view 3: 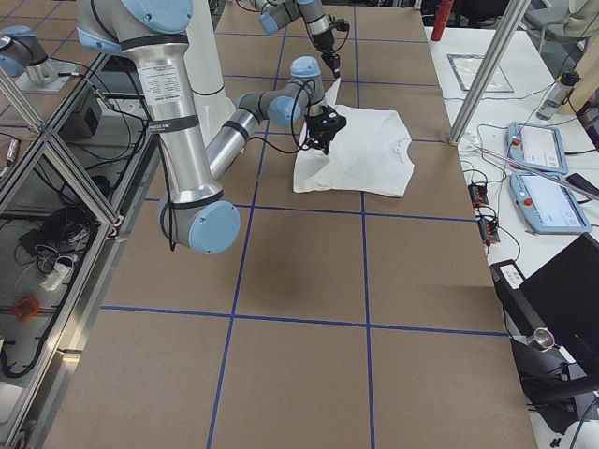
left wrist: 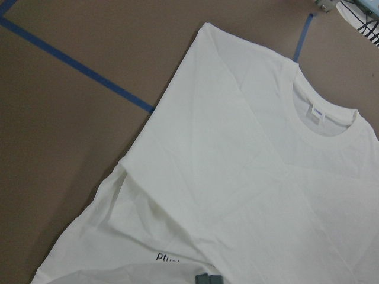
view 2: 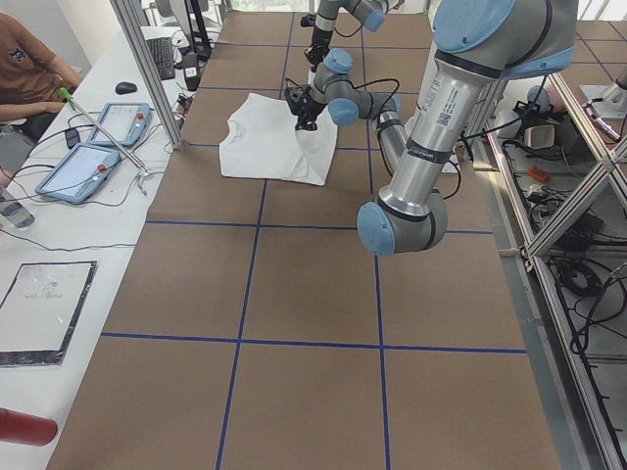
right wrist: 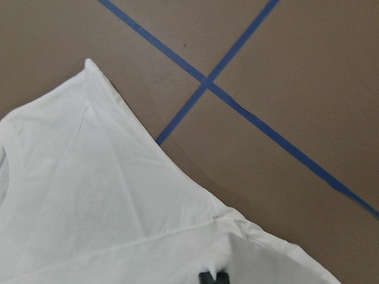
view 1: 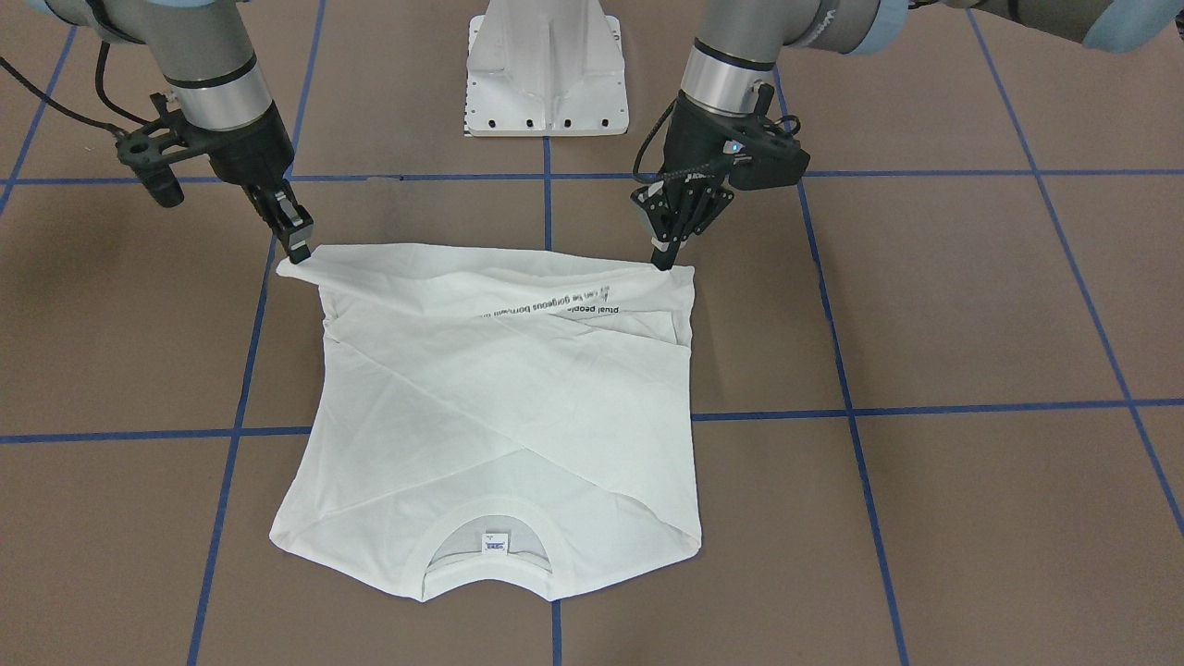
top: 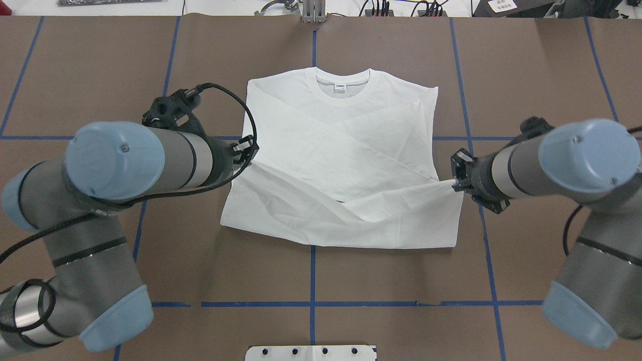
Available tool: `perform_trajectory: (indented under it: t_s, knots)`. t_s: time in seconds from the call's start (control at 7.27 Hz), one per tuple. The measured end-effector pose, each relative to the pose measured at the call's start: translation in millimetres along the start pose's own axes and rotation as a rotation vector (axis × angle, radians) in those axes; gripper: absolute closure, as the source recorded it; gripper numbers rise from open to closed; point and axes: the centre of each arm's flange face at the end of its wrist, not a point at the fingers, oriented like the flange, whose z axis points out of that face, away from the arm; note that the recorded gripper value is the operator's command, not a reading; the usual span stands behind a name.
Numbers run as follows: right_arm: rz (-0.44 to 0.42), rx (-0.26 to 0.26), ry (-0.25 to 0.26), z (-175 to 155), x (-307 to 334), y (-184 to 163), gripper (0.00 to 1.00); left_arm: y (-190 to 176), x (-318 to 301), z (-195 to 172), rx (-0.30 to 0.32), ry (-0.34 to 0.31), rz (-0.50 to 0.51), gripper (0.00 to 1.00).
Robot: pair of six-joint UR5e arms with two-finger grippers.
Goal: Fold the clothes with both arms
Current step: 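Grasp the hem corners with both grippers and lift them toward the collar, then lay the hem over the collar edge and open both grippers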
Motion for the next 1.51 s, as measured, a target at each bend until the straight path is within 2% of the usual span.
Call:
perform_trajectory:
  t_s: [0.41, 0.69, 1.1, 1.51]
  knots:
    - [-0.065, 0.051, 0.075, 31, -67, -74, 1.00, -66, 12, 57, 0.082, -0.013, 0.008, 1.00]
    - [-0.088, 0.075, 0.098, 61, -103, -108, 1.00, -100, 19, 101, 0.115, 0.000, 0.000, 1.00]
    - [-0.102, 0.084, 0.080, 114, -149, -134, 1.00, -128, 25, 151, 0.139, 0.017, -0.006, 1.00]
    - [-0.105, 0.096, 0.104, 140, -169, -145, 1.00, -146, 18, 176, 0.155, 0.020, 0.000, 1.00]
